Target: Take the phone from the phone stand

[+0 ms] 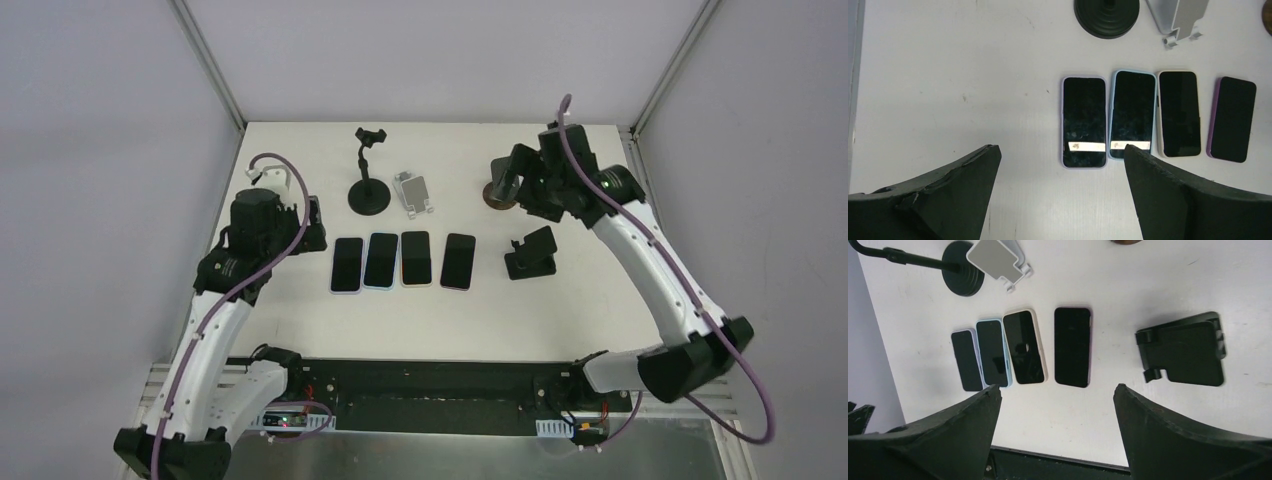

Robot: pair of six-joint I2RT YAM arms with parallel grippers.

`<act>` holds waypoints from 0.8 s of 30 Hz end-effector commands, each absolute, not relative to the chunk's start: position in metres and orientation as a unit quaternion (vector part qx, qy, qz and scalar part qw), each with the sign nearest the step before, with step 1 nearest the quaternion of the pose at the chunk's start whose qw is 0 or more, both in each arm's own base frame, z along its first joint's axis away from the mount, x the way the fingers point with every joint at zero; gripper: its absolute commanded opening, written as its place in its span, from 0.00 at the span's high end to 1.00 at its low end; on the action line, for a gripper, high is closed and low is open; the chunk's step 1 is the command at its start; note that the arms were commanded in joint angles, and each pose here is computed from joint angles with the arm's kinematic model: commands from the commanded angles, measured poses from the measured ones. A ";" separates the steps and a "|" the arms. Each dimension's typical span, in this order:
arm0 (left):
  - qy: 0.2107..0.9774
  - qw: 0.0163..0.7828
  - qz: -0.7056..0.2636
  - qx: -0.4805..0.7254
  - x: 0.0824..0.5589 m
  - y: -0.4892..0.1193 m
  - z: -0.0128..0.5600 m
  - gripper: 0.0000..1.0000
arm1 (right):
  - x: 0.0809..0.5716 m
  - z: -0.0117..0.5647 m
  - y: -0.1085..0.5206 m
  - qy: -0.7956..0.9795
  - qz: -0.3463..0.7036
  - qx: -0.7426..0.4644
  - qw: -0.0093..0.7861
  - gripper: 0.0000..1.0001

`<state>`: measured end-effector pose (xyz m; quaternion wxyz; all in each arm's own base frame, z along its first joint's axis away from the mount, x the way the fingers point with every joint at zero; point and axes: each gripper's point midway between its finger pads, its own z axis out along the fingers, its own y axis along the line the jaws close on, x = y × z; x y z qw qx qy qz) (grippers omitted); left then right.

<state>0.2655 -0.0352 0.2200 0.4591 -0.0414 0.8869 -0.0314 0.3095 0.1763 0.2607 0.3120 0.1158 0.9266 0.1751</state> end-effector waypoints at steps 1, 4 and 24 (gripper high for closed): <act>0.878 0.476 -0.022 -0.040 0.245 -0.026 0.229 0.01 | 0.301 0.275 0.139 0.896 0.143 0.128 0.401 0.14; 0.871 0.489 -0.019 -0.041 0.234 -0.022 0.241 0.01 | 0.287 0.283 0.125 0.872 0.155 0.148 0.441 0.14; 0.808 0.586 -0.031 -0.053 0.195 -0.011 0.336 0.01 | 0.222 0.287 0.040 0.785 0.115 0.235 0.562 0.11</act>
